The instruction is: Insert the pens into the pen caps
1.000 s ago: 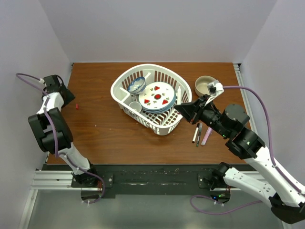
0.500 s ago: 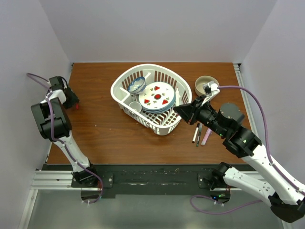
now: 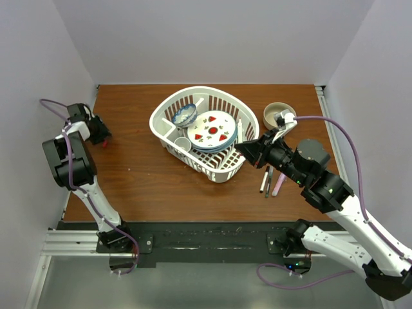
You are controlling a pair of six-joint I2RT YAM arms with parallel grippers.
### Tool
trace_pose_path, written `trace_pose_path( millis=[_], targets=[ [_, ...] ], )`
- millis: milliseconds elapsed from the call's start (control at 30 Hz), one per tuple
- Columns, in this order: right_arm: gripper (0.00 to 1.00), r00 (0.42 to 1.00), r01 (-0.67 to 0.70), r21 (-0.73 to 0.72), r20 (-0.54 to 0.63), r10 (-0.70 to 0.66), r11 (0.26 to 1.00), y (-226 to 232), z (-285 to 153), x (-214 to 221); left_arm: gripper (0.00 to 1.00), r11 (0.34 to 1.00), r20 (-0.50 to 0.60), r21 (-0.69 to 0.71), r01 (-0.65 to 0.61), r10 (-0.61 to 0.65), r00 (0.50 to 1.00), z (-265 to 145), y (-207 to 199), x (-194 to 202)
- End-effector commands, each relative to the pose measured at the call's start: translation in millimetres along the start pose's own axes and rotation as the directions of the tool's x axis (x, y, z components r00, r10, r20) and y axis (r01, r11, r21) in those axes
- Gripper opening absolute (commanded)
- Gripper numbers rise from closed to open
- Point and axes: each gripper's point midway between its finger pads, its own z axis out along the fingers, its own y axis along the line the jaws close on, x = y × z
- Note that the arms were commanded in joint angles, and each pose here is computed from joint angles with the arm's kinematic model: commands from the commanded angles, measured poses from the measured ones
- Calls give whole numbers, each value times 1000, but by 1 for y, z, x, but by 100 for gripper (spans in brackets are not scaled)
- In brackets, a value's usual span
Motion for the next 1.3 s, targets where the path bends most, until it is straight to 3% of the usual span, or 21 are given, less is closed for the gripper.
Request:
trace_pose_path(
  millis=[0, 267, 533, 733, 900, 1267],
  targets=[
    [0, 998, 22, 7, 54, -23, 1000, 1, -6, -15, 48, 996, 6, 80, -30, 29, 1000, 1, -13, 3],
    [0, 998, 12, 5, 58, -12, 1000, 3, -7, -18, 47, 990, -12, 136, -43, 45, 999, -16, -27, 20],
    [0, 998, 12, 2, 67, -12, 1000, 3, -14, -19, 47, 997, 95, 59, -47, 41, 995, -55, -23, -4],
    [0, 997, 16, 15, 71, -17, 1000, 0, -16, -19, 49, 971, 242, -211, 112, -59, 968, -87, 18, -35],
    [0, 997, 23, 18, 76, -24, 1000, 0, -15, -20, 46, 897, 217, -363, 252, -181, 959, -84, 41, -29],
    [0, 996, 36, 46, 75, -40, 998, -6, -14, -18, 43, 836, 235, -236, 495, -445, 864, -59, 16, -33]
  ],
)
